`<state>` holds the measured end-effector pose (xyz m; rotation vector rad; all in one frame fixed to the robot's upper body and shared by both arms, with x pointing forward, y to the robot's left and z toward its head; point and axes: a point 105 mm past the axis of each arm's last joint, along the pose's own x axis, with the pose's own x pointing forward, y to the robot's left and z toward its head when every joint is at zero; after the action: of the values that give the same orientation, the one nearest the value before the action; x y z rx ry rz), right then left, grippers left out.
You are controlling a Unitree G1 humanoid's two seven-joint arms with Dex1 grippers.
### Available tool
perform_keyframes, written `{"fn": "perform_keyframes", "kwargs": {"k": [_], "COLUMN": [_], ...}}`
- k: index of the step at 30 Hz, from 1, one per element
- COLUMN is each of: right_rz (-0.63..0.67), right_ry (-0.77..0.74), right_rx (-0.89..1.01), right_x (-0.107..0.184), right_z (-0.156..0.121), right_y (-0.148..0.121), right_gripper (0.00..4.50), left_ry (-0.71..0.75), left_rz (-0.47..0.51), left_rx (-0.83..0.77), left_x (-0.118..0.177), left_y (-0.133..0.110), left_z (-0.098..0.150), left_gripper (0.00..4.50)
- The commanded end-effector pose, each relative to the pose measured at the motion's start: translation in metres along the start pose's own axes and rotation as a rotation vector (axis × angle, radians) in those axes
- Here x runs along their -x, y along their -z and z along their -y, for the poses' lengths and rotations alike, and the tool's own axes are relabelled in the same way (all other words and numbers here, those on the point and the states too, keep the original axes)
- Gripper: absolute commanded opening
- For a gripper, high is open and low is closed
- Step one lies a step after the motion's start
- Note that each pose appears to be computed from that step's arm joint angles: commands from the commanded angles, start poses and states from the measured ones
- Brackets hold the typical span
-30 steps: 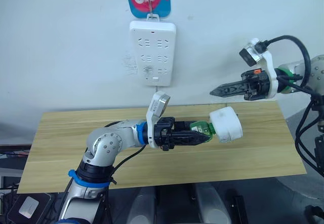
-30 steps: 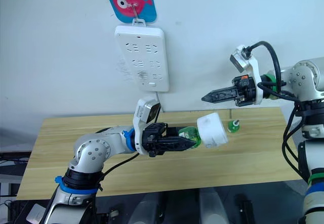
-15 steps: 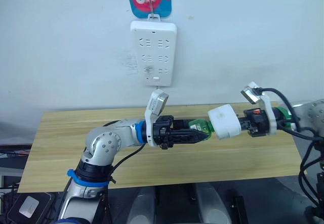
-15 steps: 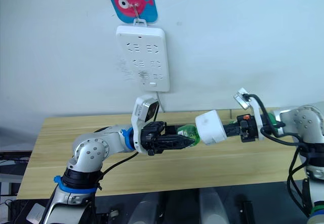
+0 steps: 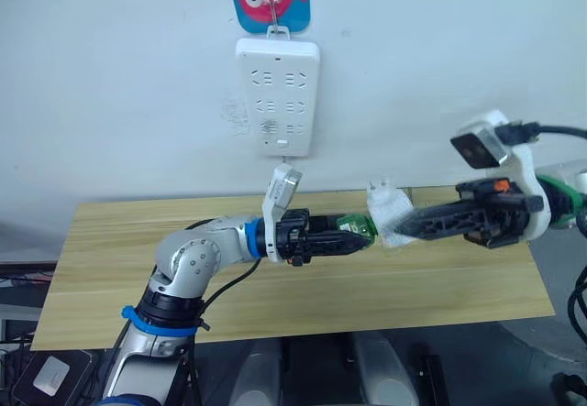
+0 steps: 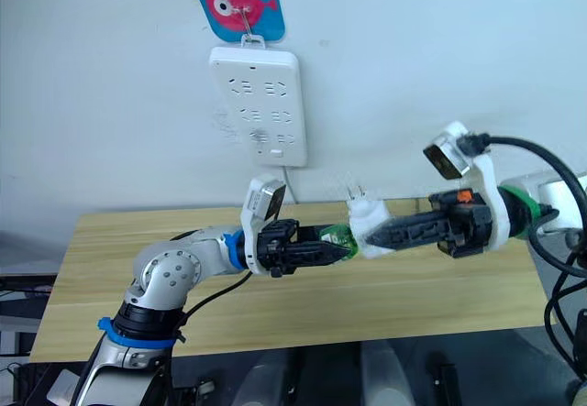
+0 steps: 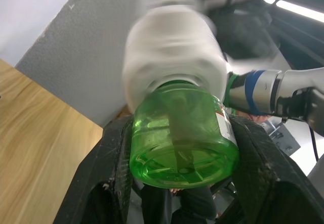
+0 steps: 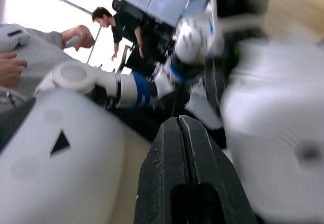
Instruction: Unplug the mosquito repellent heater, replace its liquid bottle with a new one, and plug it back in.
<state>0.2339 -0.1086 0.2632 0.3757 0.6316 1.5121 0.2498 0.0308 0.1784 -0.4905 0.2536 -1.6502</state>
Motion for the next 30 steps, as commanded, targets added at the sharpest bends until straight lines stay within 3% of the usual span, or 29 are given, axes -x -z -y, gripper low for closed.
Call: {"fn": "perform_keyframes", "kwargs": {"k": [1, 7, 11, 15, 19, 24, 30], "right_rz": [0.066, 0.098, 0.025, -0.041, -0.112, -0.149, -0.128], "right_ry": [0.080, 0.221, 0.325, 0.322, 0.185, 0.026, -0.017], "right_rx": [0.050, 0.065, 0.038, 0.014, -0.048, -0.100, -0.117], "right_x": [-0.008, -0.004, 0.004, 0.009, 0.010, 0.014, 0.012], "right_z": [0.009, 0.037, 0.067, 0.075, 0.047, 0.011, 0.004], "right_y": [-0.020, -0.040, -0.015, 0.009, 0.031, 0.037, 0.034], "right_gripper": [0.03, 0.03, 0.03, 0.03, 0.03, 0.03, 0.03], "left_ry": [0.062, 0.091, 0.108, 0.098, 0.034, -0.030, -0.051], "left_rz": [-0.006, -0.015, -0.009, 0.008, 0.014, -0.003, -0.011], "left_rx": [-0.024, -0.016, -0.016, -0.017, -0.022, -0.026, -0.041], "left_x": [-0.006, -0.006, -0.007, -0.006, -0.002, 0.001, -0.001], "left_y": [0.000, 0.002, -0.001, -0.004, -0.004, 0.002, 0.001], "left_z": [0.011, 0.016, 0.020, 0.020, 0.011, -0.001, -0.008], "left_gripper": [2.24, 2.24, 2.24, 2.24, 2.24, 2.24, 2.24]}}
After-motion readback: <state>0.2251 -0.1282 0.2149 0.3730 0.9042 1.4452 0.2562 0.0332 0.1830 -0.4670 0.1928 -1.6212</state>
